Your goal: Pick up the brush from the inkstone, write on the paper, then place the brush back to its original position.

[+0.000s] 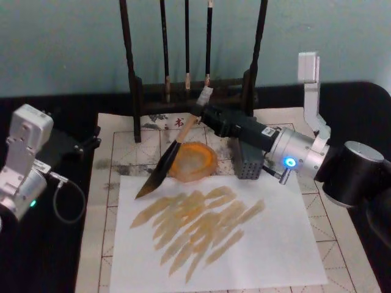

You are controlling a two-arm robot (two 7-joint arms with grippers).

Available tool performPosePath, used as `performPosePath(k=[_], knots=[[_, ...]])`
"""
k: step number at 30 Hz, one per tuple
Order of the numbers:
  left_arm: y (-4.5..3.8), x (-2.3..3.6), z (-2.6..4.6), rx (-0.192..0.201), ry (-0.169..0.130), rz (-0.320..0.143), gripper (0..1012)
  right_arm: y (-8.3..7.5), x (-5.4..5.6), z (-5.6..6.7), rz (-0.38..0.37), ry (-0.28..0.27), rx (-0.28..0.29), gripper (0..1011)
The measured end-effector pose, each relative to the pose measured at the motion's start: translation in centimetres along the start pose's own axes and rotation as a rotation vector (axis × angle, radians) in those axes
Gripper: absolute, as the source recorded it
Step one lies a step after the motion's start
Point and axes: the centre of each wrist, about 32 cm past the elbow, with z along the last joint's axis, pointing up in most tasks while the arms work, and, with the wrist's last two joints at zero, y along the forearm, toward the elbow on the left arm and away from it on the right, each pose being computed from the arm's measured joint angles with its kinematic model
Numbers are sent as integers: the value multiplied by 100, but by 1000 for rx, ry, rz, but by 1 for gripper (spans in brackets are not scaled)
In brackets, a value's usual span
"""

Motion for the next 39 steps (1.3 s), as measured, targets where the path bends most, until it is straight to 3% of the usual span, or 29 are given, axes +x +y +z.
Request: performPosePath(k=[15, 39], knots=[[0, 0, 0, 0, 0, 0, 1001, 87, -40, -9, 37, -1, -41, 174], [0, 0, 0, 0, 0, 0, 1001, 111, 13, -56, 13, 3, -64, 174]])
